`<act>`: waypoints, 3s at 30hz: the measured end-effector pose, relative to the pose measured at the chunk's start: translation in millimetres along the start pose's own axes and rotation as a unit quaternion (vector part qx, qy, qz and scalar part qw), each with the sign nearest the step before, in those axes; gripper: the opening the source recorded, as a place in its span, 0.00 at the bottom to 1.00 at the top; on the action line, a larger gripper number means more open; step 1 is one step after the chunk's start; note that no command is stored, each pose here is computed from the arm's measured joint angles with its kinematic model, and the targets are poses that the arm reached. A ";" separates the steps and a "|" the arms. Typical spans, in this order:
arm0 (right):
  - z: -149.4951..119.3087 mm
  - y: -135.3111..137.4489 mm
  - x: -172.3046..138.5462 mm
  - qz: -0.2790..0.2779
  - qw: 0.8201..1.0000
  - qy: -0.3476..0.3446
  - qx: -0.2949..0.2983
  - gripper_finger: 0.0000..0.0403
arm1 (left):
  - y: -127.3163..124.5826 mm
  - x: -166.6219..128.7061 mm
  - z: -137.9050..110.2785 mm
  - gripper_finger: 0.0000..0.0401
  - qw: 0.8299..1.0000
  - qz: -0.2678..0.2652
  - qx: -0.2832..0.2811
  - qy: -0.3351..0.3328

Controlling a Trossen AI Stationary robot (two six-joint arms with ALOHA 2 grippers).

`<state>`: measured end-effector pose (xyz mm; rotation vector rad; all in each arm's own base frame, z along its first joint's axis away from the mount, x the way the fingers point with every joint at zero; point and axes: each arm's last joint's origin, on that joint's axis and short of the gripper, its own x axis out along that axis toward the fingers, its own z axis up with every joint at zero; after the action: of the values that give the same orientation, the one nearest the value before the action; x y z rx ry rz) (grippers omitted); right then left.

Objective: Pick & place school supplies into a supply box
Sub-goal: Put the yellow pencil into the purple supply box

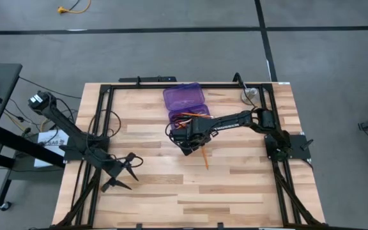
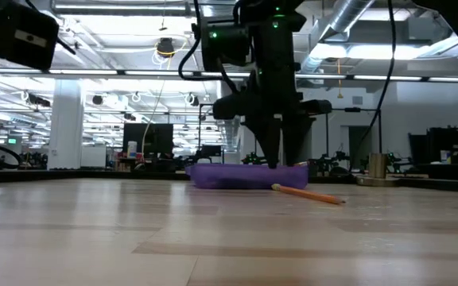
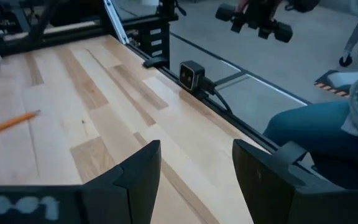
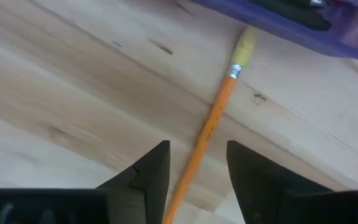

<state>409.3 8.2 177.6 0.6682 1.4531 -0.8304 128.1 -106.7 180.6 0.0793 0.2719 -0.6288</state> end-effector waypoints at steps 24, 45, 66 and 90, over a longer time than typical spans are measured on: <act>-17.6 -12.9 60.7 0.034 0.999 0.032 0.004 0.29 | 1.6 -11.3 2.0 0.47 1.000 0.011 -0.009 -0.002; -59.4 19.9 17.4 -0.007 0.998 0.044 0.032 0.01 | 1.5 -11.4 4.5 0.47 1.000 0.011 0.013 -0.014; 41.6 -52.1 -42.3 -0.159 0.969 -0.046 -0.183 0.00 | 9.2 -49.0 63.1 0.47 0.983 0.127 0.098 -0.089; 101.2 -47.4 -28.4 -0.028 0.910 -0.134 -0.393 0.00 | 17.2 -89.4 19.7 0.47 0.966 0.160 -0.034 -0.201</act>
<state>430.5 -99.3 213.6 -0.0983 1.4011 -0.2977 73.5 -45.0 223.9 -0.0701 -0.1141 -0.3027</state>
